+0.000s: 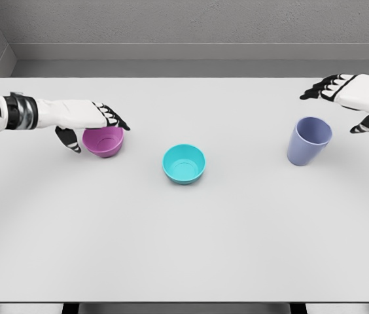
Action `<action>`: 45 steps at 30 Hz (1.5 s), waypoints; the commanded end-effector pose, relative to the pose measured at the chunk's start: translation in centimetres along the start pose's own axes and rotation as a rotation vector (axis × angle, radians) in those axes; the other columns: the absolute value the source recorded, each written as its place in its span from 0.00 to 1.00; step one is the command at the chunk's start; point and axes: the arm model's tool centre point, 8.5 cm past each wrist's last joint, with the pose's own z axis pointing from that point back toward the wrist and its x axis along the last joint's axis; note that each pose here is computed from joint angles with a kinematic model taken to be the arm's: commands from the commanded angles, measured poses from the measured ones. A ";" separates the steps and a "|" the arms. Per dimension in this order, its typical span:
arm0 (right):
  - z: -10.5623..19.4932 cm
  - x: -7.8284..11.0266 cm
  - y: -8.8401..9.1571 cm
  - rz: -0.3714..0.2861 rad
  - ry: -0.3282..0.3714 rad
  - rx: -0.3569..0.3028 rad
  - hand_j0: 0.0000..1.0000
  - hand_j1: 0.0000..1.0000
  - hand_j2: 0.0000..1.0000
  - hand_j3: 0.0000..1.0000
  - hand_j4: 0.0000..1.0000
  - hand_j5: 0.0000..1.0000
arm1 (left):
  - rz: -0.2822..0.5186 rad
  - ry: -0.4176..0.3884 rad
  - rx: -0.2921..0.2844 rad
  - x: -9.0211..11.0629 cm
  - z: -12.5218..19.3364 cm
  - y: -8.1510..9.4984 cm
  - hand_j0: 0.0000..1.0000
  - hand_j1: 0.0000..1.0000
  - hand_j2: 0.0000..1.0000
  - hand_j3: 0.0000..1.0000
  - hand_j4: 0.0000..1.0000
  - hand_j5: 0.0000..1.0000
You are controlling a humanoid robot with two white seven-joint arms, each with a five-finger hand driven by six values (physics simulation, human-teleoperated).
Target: Stacking bowl and cup with both arms
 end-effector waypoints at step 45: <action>-0.2 0.3 0.3 -0.005 -0.010 0.006 1.00 1.00 1.00 1.00 1.00 1.00 | 0.018 0.023 -0.020 -0.7 -1.7 -0.1 1.00 1.00 1.00 1.00 1.00 1.00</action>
